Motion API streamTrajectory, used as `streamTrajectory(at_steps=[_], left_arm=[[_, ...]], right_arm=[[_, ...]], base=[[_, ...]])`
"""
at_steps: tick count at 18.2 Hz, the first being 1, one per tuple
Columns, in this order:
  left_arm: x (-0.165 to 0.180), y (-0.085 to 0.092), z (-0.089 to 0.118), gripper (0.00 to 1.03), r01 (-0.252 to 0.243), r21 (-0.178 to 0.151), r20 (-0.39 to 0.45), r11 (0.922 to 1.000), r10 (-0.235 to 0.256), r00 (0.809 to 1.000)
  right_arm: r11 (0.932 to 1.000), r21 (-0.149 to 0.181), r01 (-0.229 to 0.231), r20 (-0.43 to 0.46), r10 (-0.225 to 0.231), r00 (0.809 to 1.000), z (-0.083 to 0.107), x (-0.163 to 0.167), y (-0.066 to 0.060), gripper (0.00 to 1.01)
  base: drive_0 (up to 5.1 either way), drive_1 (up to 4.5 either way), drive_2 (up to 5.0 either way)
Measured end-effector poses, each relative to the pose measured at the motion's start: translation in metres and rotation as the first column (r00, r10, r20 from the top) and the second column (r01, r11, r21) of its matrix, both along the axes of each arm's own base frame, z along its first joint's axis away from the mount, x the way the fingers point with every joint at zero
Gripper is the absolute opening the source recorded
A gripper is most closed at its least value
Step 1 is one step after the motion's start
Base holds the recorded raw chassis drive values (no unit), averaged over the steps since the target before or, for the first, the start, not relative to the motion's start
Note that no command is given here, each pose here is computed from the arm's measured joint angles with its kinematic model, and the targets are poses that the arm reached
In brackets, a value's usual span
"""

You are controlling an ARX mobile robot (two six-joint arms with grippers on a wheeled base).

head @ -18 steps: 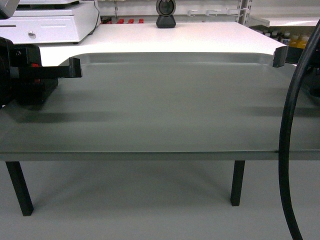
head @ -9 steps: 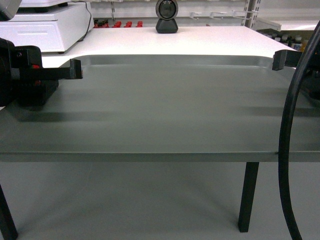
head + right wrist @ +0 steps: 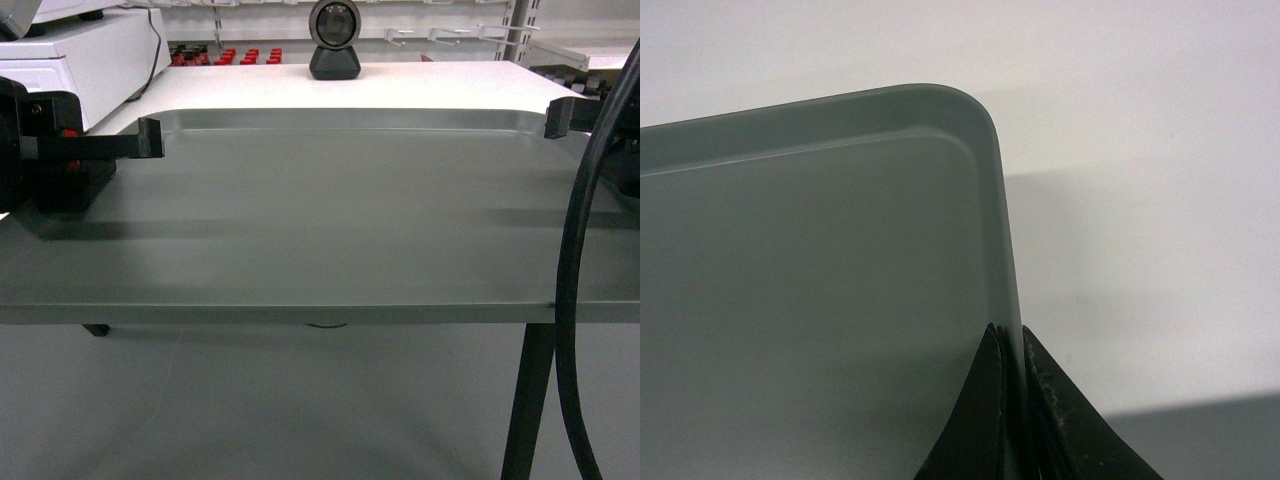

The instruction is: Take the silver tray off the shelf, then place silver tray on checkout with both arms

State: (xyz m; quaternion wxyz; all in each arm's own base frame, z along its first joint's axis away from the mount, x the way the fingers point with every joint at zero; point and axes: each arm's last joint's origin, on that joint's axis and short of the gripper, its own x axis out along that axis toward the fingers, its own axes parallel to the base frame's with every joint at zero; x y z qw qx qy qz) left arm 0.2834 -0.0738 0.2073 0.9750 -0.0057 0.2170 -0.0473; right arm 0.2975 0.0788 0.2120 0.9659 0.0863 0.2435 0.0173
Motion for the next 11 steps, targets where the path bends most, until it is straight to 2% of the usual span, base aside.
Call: streamTrajectory(at_steps=[11], left_arm=[[0.0001, 0.0, 0.0002, 0.03, 0.0, -0.001, 0.003, 1.0, 0.0, 1.0]], right_arm=[[1.0, 0.001, 0.0, 0.003, 0.0, 1.0, 0.0005, 0.0, 0.0, 0.03]], base=[[-0.1, 4.07, -4.3]])
